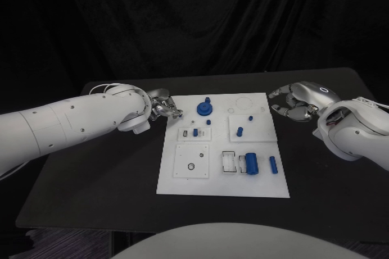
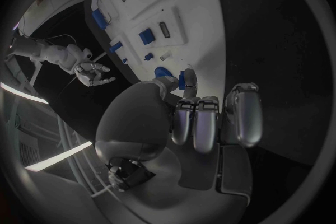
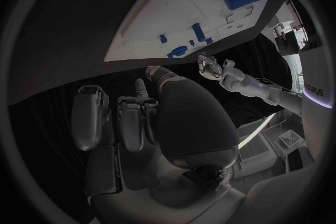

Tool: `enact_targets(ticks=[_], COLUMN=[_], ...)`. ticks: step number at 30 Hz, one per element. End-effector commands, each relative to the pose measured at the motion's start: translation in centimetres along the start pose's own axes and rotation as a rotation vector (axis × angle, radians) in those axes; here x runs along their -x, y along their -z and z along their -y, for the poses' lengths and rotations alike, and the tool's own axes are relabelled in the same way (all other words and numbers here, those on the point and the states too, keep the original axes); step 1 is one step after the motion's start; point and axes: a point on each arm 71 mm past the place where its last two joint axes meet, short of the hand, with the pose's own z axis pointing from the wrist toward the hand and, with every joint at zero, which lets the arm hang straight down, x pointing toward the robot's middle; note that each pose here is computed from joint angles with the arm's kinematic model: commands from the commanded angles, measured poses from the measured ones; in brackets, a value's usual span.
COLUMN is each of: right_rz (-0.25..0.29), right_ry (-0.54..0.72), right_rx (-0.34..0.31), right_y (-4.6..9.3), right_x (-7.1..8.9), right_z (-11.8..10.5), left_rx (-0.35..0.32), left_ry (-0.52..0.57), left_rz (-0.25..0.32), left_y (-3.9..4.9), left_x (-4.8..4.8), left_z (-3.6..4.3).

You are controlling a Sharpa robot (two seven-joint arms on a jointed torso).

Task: Assemble the parts on the task board

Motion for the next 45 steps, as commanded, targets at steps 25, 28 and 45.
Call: enact_targets(ticks=[25,28,45], right_rz=[-0.015,-0.014,-0.015], right_ry=[0.004,0.004,0.004], right_rx=[-0.03,-0.03,-0.03], right_y=[0.2,0.2,0.2], right_x=[-0.1,-0.1,-0.1], right_z=[0.3,0.3,0.3], left_rx=[-0.068,-0.07,-0.059], left_ry=[0.02,0.01,-0.008], left_rz=[0.105,0.103,0.07], left_y=[4.31,4.24,3.9], left_x=[-4.58,-5.13,-6.24], left_z=[-1.08,-1.1,-1.11])
